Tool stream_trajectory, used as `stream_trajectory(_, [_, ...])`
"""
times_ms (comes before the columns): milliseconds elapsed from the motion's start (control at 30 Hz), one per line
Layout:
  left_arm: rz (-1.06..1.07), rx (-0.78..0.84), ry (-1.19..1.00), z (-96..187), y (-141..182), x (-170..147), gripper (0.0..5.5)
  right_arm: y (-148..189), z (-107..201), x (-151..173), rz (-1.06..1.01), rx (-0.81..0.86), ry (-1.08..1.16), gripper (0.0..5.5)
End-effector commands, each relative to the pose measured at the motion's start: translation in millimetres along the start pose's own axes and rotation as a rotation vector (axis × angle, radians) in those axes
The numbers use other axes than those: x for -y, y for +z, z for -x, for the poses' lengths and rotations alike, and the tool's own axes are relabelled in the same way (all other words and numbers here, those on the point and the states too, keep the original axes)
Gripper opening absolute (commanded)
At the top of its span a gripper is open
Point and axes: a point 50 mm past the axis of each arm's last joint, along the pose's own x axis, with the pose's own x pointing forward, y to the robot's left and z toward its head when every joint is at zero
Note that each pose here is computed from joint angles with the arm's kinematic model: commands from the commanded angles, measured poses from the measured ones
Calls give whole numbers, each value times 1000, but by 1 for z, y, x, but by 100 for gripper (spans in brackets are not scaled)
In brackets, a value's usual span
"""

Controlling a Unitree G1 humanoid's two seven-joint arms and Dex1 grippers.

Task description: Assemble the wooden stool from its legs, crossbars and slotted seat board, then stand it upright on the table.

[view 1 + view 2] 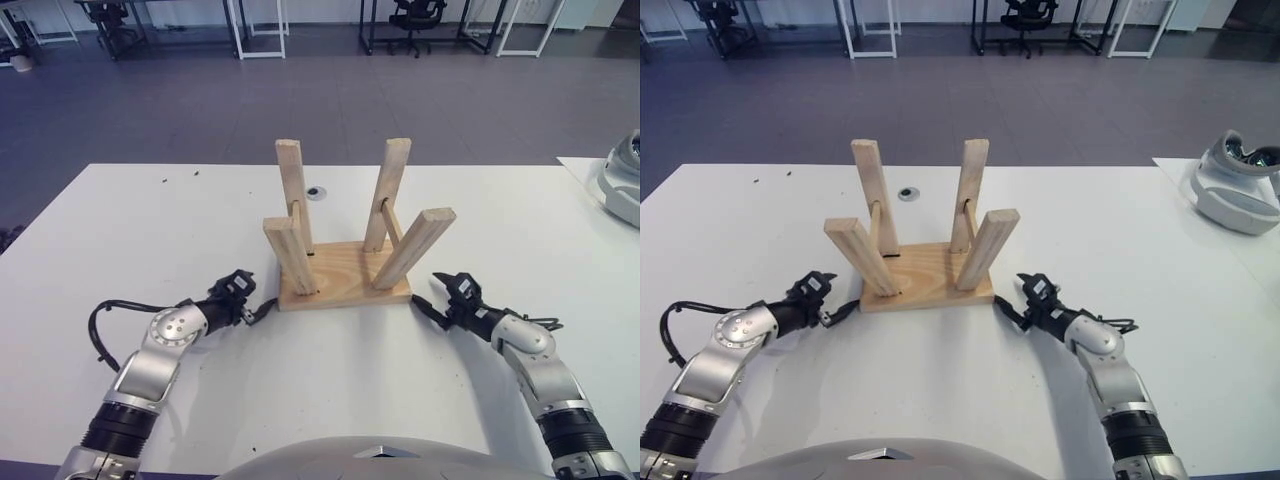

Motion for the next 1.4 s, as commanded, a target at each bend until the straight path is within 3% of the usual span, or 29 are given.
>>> stream_trajectory(33, [9,-93,-87,-3,-10,17,400,0,-6,-6,11,-28,40,376])
stream_trajectory(167, [34,-61,-72,-9,-3,16,400,16,-8,-20,-12,88,149,376])
stream_trajectory(333, [41,-80,-51,-5,-7,10,400,15,0,-3,15,71,95,376])
stream_trajectory(433, [93,40,-271,8,24,35,400,30,-1,-22,-7,115,221,376])
stream_trajectory(567, [59,81,-419,35,55,38,400,61,27,-44,-97,152,417,376])
stream_trajectory(700, [43,71,-422,49,60,27,400,94,63,-40,-160,198,517,376])
stream_trajectory(967, [75,295,-460,78,102,16,400,100,89,-42,-140,97,575,376])
stream_trajectory(1200, [61,233,-457,83,98,16,400,111,100,-28,-174,151,514,376])
stream_trajectory(1400, [-10,18,-336,90,69,-24,400,98,109,6,-22,-17,343,376])
